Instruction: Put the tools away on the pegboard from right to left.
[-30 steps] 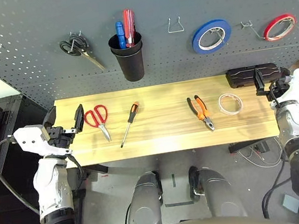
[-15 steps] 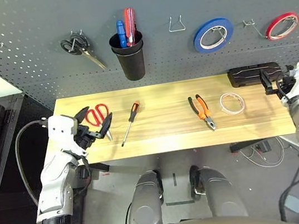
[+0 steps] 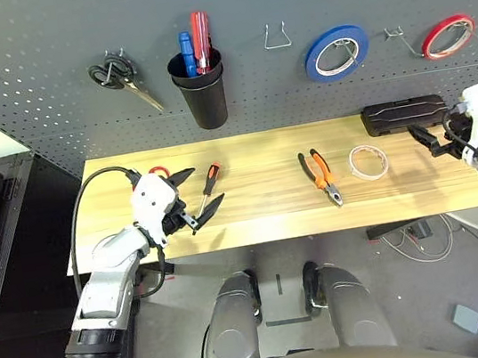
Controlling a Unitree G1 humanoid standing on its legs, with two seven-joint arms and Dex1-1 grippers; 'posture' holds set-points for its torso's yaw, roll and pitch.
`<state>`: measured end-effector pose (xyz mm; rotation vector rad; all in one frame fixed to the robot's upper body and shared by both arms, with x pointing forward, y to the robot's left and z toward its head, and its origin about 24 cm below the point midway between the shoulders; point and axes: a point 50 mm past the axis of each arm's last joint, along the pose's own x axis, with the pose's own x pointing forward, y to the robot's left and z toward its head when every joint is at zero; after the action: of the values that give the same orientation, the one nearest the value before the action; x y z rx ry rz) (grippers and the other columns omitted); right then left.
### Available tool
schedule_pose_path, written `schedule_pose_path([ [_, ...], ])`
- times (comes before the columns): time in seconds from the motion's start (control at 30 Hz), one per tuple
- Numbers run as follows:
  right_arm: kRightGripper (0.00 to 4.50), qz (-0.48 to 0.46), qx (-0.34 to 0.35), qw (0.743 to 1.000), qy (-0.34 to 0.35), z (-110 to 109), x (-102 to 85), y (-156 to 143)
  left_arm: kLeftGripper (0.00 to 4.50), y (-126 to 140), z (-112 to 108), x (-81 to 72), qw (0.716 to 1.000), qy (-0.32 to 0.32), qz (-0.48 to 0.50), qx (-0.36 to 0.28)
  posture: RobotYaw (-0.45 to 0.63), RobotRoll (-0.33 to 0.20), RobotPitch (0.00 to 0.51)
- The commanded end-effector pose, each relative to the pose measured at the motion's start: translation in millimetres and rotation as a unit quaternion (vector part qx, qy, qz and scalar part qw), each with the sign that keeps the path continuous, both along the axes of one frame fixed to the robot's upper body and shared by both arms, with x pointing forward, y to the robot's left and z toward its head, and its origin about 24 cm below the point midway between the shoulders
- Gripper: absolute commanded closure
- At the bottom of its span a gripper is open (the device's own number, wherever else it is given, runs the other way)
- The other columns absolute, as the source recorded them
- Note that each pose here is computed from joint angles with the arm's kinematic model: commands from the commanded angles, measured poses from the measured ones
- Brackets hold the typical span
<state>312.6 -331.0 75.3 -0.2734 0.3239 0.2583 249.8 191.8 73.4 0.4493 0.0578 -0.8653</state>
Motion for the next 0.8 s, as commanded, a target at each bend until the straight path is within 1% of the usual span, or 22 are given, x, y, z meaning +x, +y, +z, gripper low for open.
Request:
schedule_pose_path([
  [0.03, 0.0, 0.033, -0.038, 0.998, 0.049, -3, -1.9, -1, 0.02, 0, -11, -3.4, 0.999, 0.02, -0.022, 0.04, 0.15, 0.0, 0.24],
  [0.2, 0.0, 0.071, -0.036, 0.992, 0.096, -9, 1.0, 7, 0.02, 2, -15, -2.9, 0.997, 0.028, -0.023, 0.061, 0.15, 0.0, 0.25],
  [0.37, 0.0, 0.103, -0.057, 0.982, 0.147, -19, 5.6, 18, 0.02, 3, -16, -3.1, 0.997, 0.028, -0.026, 0.069, 0.15, 0.0, 0.267],
  [0.6, 0.0, 0.137, -0.075, 0.97, 0.185, -30, 12.8, 37, 0.02, 4, -15, -7.1, 0.997, 0.032, -0.026, 0.072, 0.17, 0.0, 0.292],
  [0.8, 0.0, 0.151, -0.097, 0.961, 0.21, -42, 15.5, 51, 0.02, 5, -15, -14.7, 0.996, 0.039, -0.022, 0.074, 0.2, 0.0, 0.318],
])
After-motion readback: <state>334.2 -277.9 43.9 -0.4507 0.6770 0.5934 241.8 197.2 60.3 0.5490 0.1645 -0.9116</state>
